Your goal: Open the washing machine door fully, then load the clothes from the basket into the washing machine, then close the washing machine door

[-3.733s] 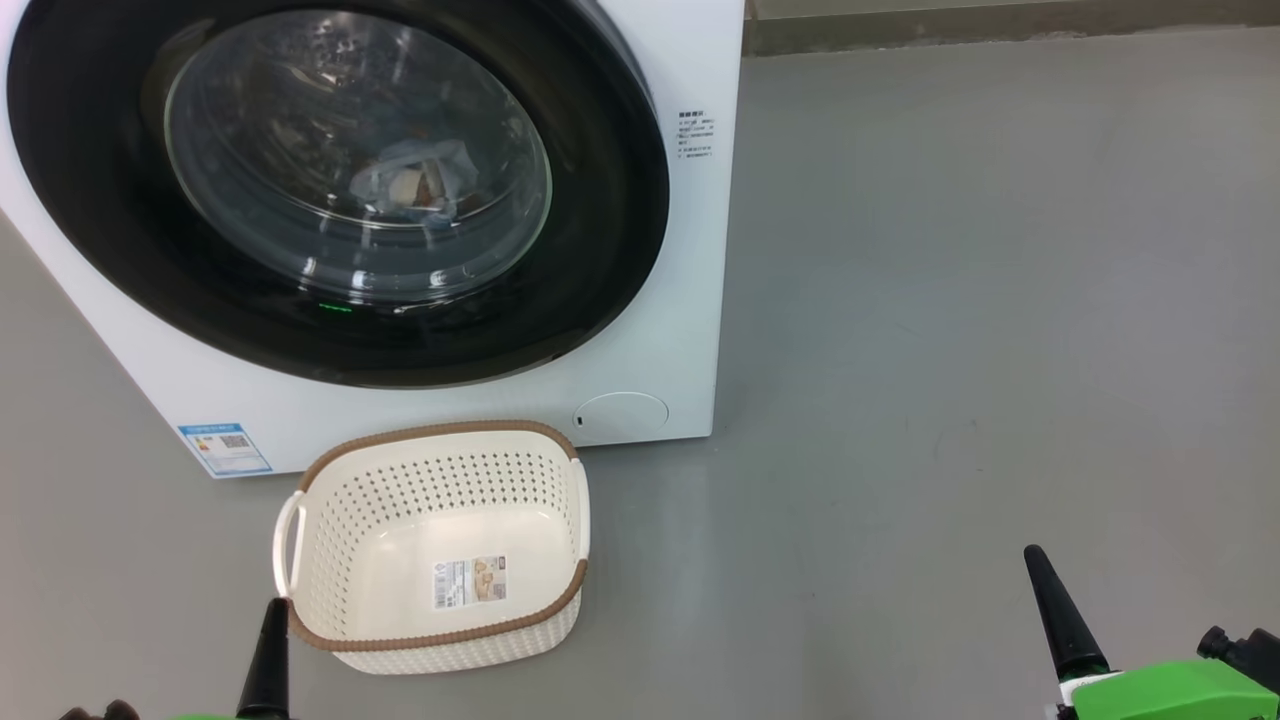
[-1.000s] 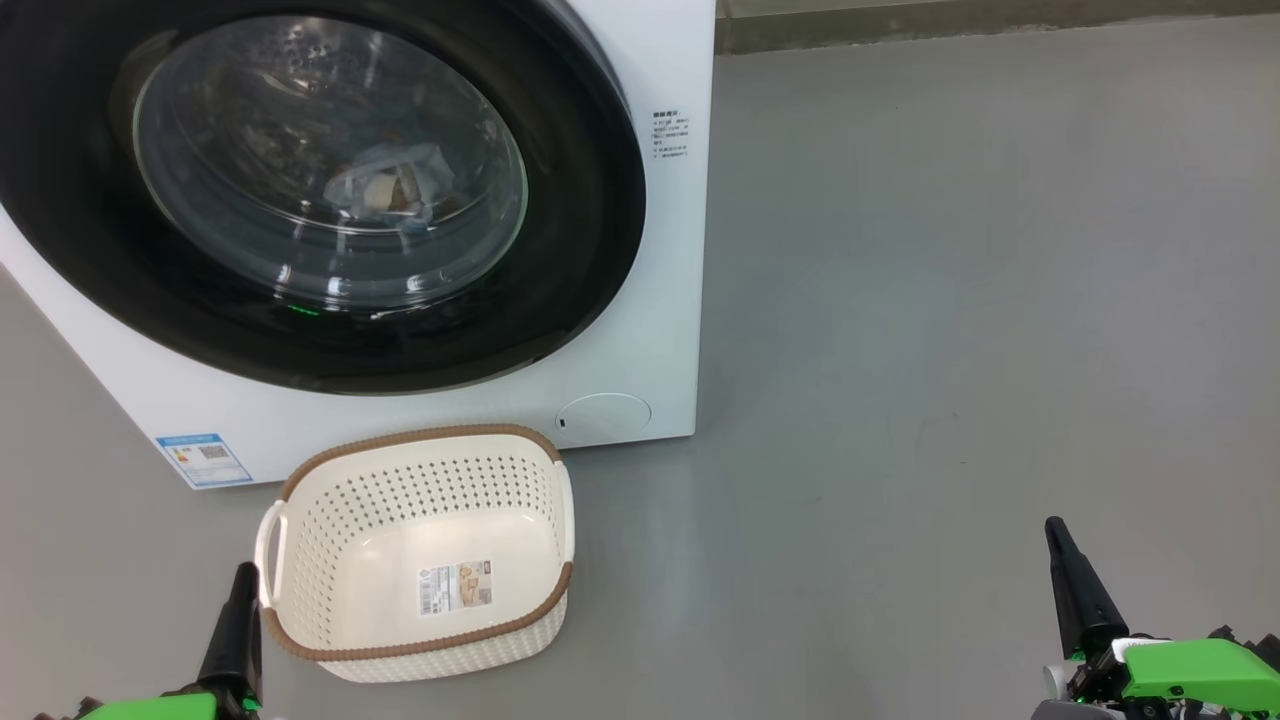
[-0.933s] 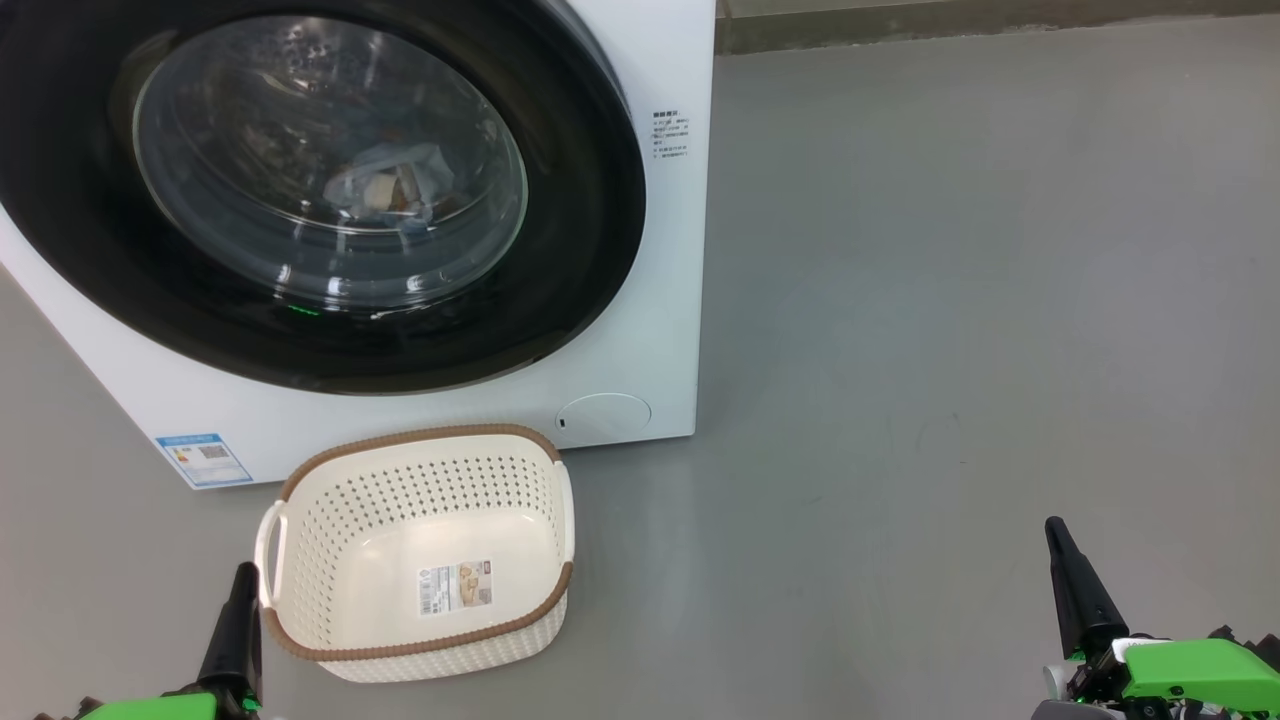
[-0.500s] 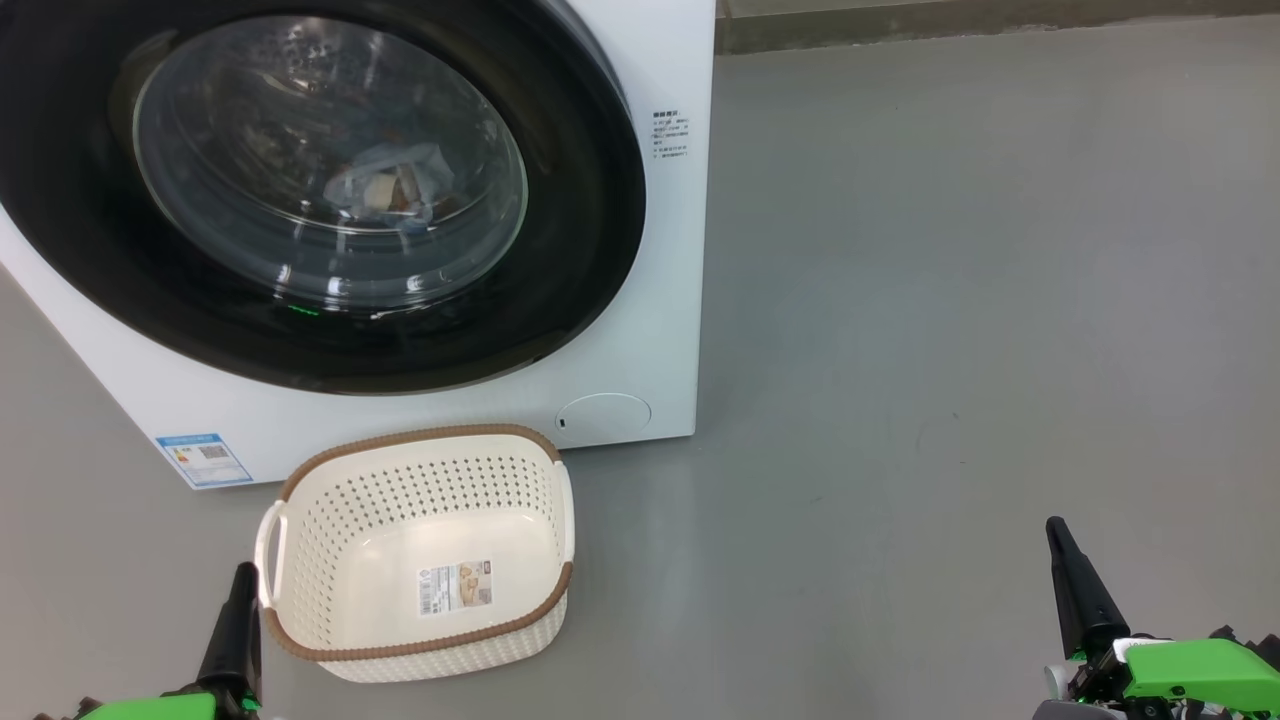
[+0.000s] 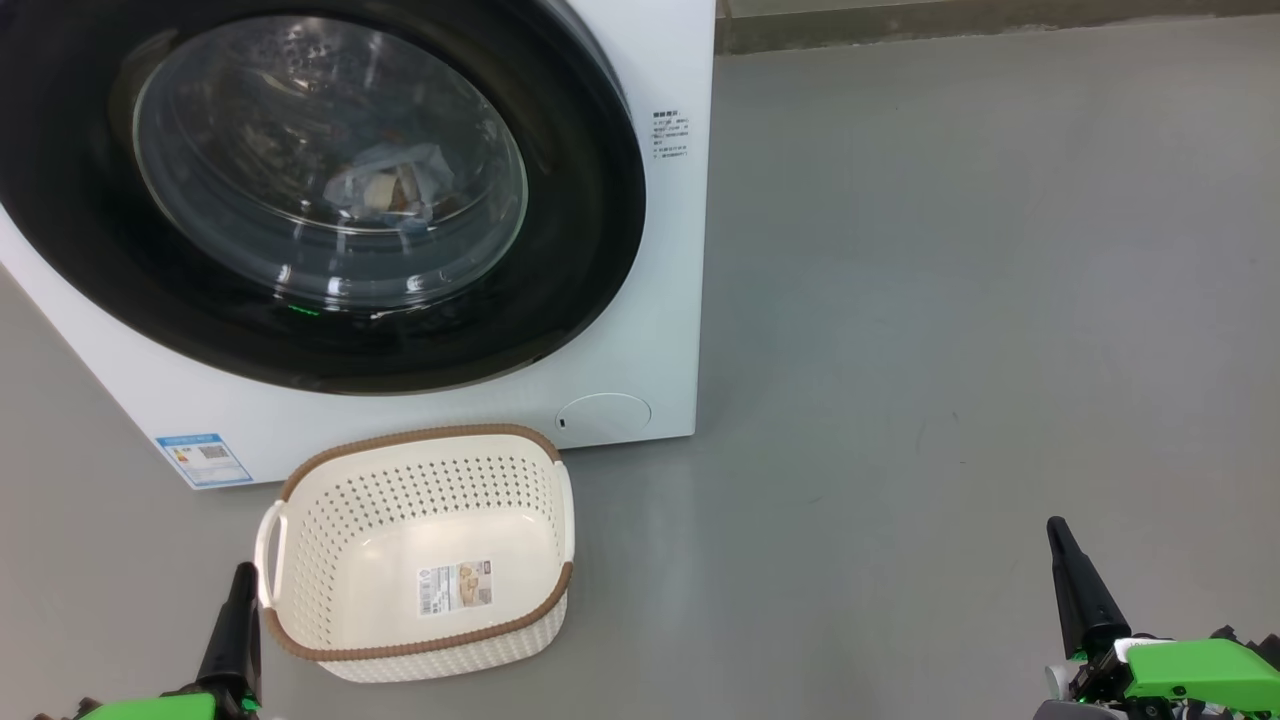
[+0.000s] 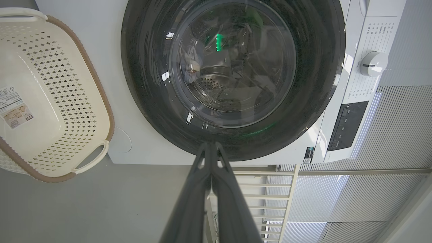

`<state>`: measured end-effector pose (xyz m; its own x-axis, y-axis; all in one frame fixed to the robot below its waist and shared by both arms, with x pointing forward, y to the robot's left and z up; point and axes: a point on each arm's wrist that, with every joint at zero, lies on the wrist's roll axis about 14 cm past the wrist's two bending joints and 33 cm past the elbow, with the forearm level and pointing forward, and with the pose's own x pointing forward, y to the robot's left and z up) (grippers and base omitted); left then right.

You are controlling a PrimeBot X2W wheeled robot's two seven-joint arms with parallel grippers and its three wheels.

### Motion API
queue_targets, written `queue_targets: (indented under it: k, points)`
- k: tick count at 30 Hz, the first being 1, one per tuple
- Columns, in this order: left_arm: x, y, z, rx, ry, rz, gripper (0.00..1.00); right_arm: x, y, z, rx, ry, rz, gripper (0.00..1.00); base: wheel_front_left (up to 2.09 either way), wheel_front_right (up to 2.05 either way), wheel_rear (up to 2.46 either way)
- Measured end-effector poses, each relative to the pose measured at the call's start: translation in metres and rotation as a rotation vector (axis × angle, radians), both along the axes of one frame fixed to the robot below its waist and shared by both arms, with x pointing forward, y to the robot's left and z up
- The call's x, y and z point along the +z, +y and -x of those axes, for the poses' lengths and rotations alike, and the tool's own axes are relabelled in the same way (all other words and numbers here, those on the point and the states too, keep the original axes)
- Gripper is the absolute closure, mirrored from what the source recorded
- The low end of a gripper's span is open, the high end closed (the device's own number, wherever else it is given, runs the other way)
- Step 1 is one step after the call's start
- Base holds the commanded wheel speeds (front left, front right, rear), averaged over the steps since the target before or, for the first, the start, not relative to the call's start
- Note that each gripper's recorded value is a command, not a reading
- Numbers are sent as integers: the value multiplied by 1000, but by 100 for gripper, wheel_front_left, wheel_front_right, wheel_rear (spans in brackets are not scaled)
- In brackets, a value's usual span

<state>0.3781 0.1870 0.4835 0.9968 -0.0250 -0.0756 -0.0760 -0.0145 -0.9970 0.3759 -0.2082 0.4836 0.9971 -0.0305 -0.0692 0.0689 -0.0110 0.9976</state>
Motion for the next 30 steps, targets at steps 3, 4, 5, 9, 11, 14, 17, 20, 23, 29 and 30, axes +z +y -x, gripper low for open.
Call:
queue_targets:
  k: [3, 4, 5, 9, 11, 14, 17, 20, 23, 29, 30]
  points:
    - [0, 0, 0, 0, 0, 0, 100, 0, 0, 0, 0, 0, 1, 100, 0, 0, 0]
    - [0, 0, 0, 0, 0, 0, 100, 0, 0, 0, 0, 0, 1, 100, 0, 0, 0]
    - [0, 0, 0, 0, 0, 0, 100, 0, 0, 0, 0, 0, 1, 100, 0, 0, 0]
    - [0, 0, 0, 0, 0, 0, 100, 0, 0, 0, -1, 0, 1, 100, 0, 0, 0]
    - [0, 0, 0, 1, 0, 0, 100, 0, 0, 0, -1, 0, 1, 100, 0, 0, 0]
    - [0, 0, 0, 1, 0, 0, 100, 0, 0, 0, -1, 0, 1, 100, 0, 0, 0]
    - [0, 0, 0, 1, 0, 0, 100, 0, 0, 0, -1, 0, 0, 100, 0, 0, 0]
    - [0, 0, 0, 1, 0, 0, 100, 0, 0, 0, -2, 0, 0, 100, 0, 0, 0]
    - [0, 0, 0, 1, 0, 0, 100, 0, 0, 0, -1, 0, 0, 100, 0, 0, 0]
    - [0, 0, 0, 1, 0, 0, 100, 0, 0, 0, -2, 0, 0, 100, 0, 0, 0]
    - [0, 0, 0, 1, 0, 0, 100, 0, 0, 0, -2, 0, 0, 100, 0, 0, 0]
